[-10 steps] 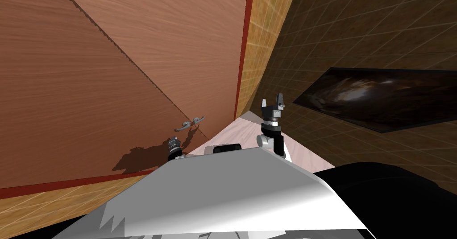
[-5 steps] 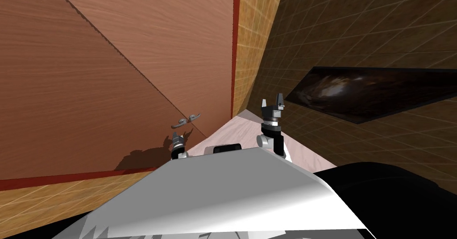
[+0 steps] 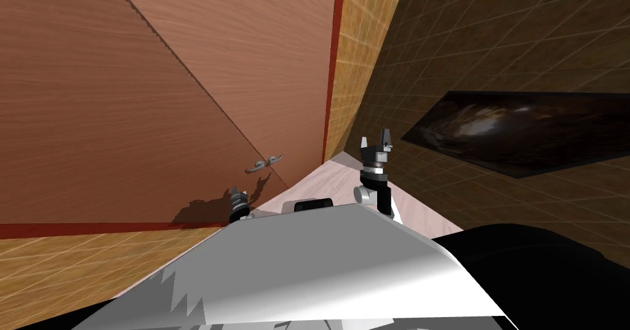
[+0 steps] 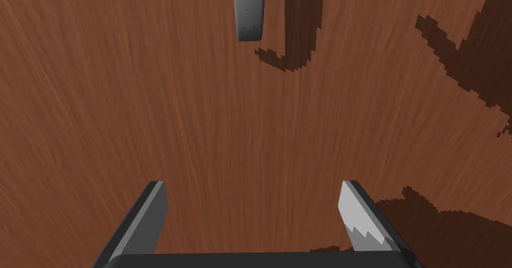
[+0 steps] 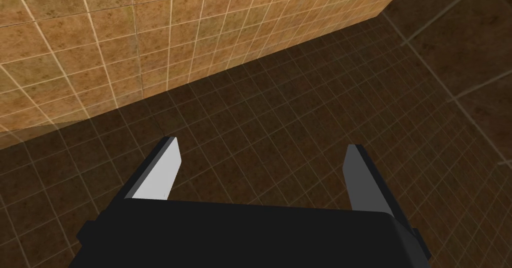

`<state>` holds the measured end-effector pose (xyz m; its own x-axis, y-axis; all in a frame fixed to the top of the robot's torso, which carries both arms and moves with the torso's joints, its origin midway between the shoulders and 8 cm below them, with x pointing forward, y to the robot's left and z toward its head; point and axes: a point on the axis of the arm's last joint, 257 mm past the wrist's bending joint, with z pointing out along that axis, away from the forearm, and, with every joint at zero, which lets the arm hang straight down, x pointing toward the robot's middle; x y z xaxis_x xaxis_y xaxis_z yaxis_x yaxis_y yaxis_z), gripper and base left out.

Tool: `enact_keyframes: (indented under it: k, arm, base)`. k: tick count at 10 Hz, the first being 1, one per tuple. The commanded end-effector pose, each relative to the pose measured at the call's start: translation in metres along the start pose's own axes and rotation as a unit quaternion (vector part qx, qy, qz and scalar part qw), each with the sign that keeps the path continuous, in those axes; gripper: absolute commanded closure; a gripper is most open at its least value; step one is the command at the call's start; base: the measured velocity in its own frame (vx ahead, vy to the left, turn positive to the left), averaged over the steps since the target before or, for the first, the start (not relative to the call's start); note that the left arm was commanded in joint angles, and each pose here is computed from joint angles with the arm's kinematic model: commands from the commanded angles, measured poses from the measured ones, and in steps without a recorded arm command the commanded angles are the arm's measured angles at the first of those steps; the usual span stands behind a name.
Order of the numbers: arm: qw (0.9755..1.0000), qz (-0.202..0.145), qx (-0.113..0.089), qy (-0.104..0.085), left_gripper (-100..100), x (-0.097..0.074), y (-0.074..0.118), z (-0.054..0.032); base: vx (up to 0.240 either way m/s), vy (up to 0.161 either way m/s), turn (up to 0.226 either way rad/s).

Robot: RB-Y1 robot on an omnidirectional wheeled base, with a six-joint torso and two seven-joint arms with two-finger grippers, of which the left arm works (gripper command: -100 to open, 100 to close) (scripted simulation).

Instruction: Pull the door open

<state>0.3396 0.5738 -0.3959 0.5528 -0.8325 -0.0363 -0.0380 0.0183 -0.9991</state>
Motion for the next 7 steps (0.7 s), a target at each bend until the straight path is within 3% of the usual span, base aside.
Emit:
enact_keyframes:
  k: [1,2,3,7]
  arm:
    - [1.0000,0.001,-0.002,-0.003,-100,-0.006,0.003,-0.0026]
    - [0.9998,0.007,-0.004,-0.018,-100,-0.025,0.004,-0.0070]
    - [0.9998,0.007,-0.004,-0.019,-100,-0.025,0.004,-0.0069]
    - [1.0000,0.000,0.002,-0.007,-100,-0.005,0.001,-0.0015]
  base:
    - [0.004,0.056,-0.027]
    - [0.101,0.092,0.096]
    - [0.126,0.124,0.057]
    - [0.160,0.064,-0.068]
